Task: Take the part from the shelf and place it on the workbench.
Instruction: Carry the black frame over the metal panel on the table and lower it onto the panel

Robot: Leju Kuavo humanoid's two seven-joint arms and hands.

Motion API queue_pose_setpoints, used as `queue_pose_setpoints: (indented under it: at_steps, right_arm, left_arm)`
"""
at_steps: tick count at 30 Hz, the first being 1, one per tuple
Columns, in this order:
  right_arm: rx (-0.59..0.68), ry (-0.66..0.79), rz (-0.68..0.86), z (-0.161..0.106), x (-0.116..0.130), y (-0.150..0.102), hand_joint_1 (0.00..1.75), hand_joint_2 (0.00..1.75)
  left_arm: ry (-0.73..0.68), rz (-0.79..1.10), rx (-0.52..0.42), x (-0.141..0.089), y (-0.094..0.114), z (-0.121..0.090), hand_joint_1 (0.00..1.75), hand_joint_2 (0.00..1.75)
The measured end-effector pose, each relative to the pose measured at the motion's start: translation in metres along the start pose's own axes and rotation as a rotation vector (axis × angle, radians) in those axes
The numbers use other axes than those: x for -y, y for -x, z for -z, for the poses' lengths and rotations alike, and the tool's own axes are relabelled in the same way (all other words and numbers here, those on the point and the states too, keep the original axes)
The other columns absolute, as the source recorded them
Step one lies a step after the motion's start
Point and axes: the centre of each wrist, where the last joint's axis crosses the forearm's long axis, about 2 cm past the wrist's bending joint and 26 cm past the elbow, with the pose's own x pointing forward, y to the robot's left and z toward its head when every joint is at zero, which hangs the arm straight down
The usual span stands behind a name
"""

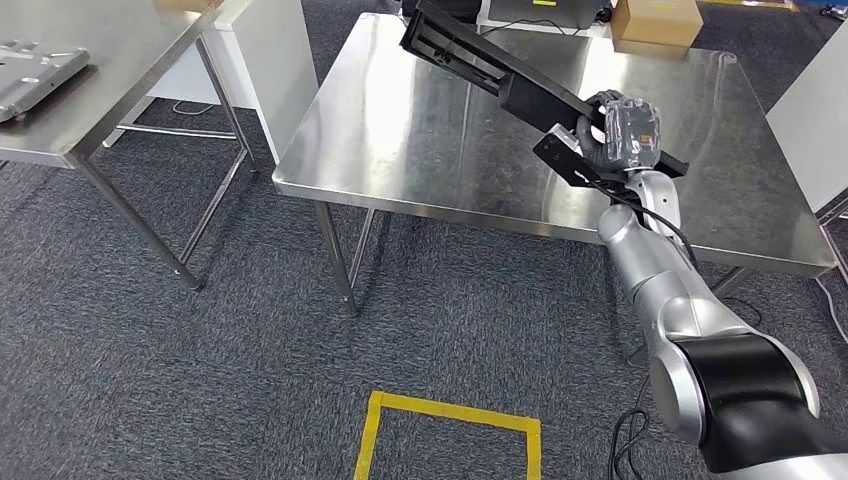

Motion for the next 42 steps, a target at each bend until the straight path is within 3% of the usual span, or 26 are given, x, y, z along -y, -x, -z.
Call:
queue_pose_setpoints:
  at_steps: [16, 42]
  right_arm:
    - [0.001, -0.003, 0.004, -0.001, -0.004, -0.006, 1.75, 1.75]
    - [-0.070, 0.031, -0.028, -0.012, 0.009, 0.032, 1.75, 1.75]
  left_arm:
    - [-0.007, -0.003, -0.005, -0.002, 0.001, 0.000, 0.00, 0.00]
    - [-0.013, -0.009, -0.010, -0.003, 0.001, 0.000, 0.00, 0.00]
